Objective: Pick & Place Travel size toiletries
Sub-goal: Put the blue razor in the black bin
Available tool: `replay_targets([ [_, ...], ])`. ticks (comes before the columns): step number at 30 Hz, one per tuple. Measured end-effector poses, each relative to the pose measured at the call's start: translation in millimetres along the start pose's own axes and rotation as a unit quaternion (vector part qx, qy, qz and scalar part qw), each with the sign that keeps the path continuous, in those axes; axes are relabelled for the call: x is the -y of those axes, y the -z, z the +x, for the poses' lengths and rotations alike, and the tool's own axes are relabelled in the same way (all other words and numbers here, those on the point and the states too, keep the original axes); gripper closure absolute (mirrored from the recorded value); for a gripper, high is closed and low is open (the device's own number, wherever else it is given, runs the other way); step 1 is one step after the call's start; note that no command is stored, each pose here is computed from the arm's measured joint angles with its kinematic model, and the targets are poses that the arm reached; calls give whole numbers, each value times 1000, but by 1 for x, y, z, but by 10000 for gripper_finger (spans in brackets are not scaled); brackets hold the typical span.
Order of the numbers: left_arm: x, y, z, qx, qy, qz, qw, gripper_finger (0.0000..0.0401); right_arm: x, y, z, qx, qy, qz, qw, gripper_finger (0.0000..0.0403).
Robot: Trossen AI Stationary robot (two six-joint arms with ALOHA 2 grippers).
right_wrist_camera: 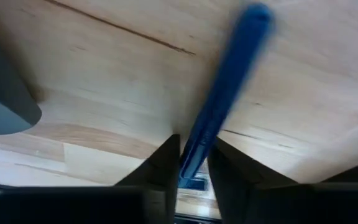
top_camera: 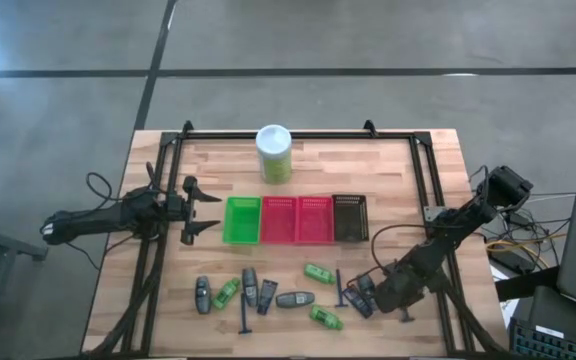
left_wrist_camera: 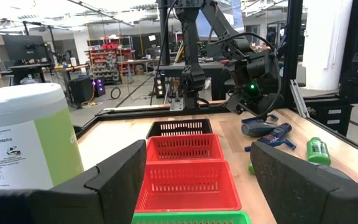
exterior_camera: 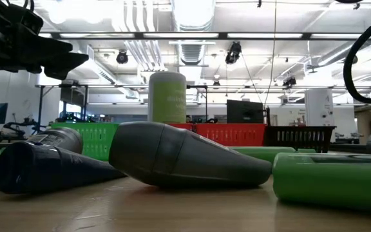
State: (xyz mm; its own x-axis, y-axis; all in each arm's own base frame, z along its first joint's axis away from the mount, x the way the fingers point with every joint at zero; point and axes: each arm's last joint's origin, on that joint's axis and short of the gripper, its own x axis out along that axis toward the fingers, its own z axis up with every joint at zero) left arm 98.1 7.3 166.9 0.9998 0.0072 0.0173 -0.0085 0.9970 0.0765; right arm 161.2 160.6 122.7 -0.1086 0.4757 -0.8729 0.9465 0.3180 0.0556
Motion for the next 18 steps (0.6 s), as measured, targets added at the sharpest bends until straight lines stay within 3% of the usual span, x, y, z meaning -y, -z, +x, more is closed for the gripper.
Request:
replay_targets([
  [5,0,0,0,0,0,0,1000,108,0,1,-2,7,-9,-9,1000,372],
  [13,0,0,0,0,0,0,1000,108,5,7,-24,19,-40,-33,998,375],
  [18,0,0,0,0,0,0,1000,108,16,17,-60,45,-132,-23,990,374],
])
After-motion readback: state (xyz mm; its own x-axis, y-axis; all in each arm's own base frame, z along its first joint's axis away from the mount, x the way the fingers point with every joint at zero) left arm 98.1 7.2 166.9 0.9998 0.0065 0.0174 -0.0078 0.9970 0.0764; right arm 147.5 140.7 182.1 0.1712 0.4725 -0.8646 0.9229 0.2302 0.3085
